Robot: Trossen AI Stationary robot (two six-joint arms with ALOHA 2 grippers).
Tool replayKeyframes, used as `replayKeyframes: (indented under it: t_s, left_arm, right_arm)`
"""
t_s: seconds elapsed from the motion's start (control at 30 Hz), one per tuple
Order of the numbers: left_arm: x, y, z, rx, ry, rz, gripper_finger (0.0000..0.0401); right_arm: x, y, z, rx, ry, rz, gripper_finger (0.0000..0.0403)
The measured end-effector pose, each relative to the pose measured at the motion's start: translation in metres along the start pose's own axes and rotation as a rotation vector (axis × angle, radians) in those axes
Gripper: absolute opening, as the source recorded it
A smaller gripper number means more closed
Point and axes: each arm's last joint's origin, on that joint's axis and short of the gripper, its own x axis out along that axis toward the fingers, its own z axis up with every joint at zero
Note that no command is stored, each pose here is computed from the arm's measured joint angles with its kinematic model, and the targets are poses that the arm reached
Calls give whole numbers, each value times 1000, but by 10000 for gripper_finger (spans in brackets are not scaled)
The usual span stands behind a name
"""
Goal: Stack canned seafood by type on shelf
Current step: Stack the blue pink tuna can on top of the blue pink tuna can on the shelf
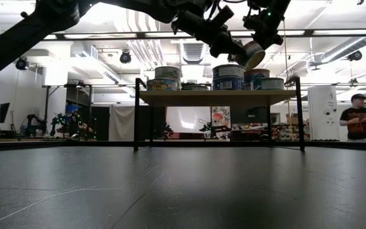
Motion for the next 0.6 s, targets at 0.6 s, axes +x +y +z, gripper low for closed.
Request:
replayKeyframes:
  t_s: [0.6]
  left_arm:
    - [2,0,-1,-4,-13,14,0]
  right_arm:
    - [0,0,2,-3,-16,-5,9]
